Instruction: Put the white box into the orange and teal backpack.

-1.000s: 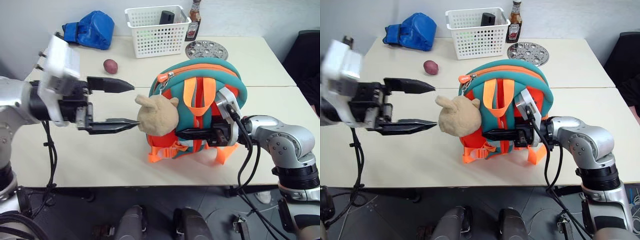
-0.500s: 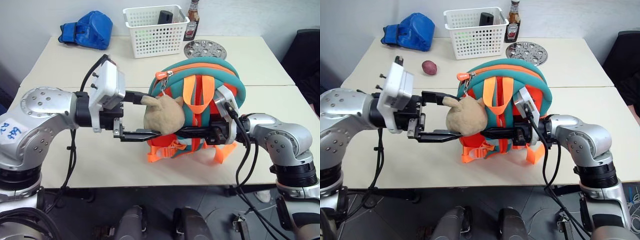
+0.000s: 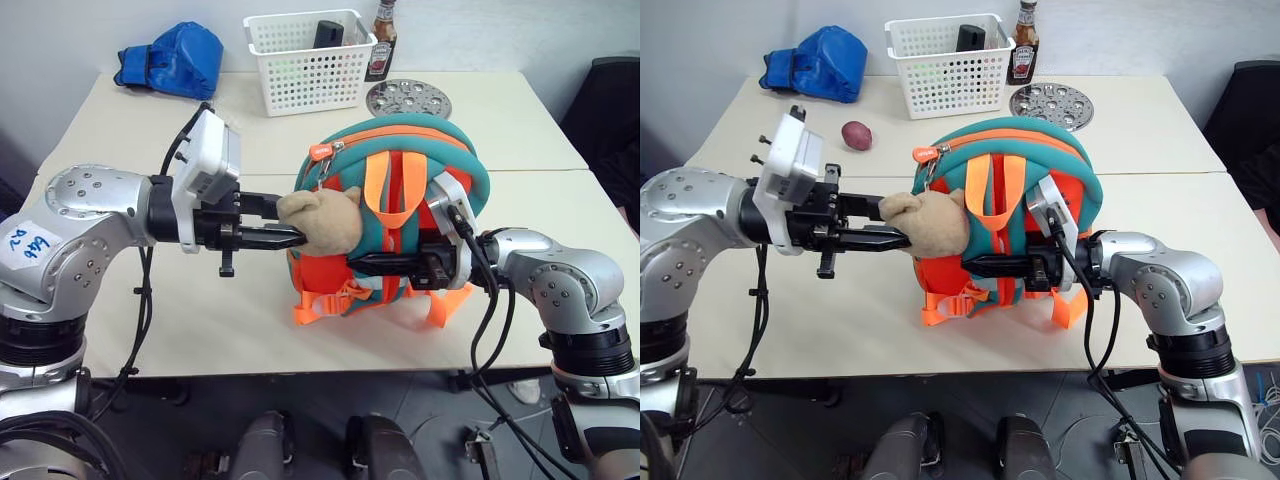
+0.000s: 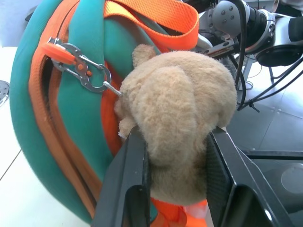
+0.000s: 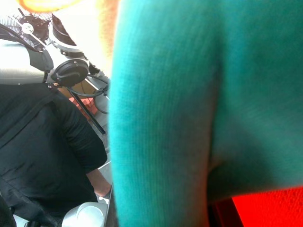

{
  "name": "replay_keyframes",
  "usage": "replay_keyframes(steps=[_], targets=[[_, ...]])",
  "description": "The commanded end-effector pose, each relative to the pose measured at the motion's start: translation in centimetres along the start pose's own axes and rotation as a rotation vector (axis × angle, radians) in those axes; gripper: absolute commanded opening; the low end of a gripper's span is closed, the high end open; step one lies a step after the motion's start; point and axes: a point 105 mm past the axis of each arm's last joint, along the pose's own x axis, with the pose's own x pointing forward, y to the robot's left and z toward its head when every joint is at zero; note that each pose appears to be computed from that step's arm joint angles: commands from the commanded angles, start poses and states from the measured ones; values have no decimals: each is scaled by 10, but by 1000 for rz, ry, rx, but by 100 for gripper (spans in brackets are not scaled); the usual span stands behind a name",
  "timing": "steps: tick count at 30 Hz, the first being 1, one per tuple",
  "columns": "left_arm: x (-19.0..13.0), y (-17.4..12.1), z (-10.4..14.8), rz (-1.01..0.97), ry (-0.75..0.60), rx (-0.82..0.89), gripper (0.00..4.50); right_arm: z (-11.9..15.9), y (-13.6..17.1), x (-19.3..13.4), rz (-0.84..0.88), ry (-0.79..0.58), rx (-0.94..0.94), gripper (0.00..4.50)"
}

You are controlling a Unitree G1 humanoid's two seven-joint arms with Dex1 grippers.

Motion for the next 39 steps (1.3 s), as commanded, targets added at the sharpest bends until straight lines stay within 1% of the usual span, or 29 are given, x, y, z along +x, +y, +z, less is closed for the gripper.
replay_keyframes(steps=[1, 5, 7, 9, 11, 14, 16, 18, 25, 28, 34, 36, 38, 39], targets=[[-31, 21, 8, 98, -4, -1, 105, 10, 5, -13, -4, -20, -33, 0], [-63, 43, 11, 188, -26, -52, 105, 11, 8, -22, 3, -23, -34, 0], [-77, 49, 11, 211, -28, -77, 105, 12, 8, -25, 1, -30, -28, 0], [-84, 49, 2, 218, 4, -93, 105, 13, 10, -27, 2, -37, -23, 0], [-86, 43, -10, 194, 51, -111, 105, 12, 12, -28, 7, -39, -19, 0], [-79, 27, -35, 121, 137, -147, 105, 11, 13, -27, 8, -41, -17, 0], [-73, 16, -56, 83, 219, -150, 105, 12, 14, -26, 12, -48, -16, 0], [-69, 10, -72, 61, 274, -153, 105, 12, 15, -25, 14, -51, -14, 0], [-56, 8, -115, 61, 391, -119, 105, 12, 16, -27, 14, -52, -3, 0], [-43, 8, -136, 41, 444, -85, 105, 9, 22, -27, 35, -45, -5, 0], [-26, 17, -155, 25, 463, -70, 105, 11, 32, -26, 65, -60, -11, 0], [-19, 34, -157, 77, 454, -43, 105, 11, 36, -24, 69, -63, -19, 0], [-15, 52, -154, 150, 428, -20, 105, 9, 38, -22, 69, -63, -20, 0], [-14, 57, -153, 168, 420, -19, 105, 9, 38, -22, 68, -62, -18, 0]])
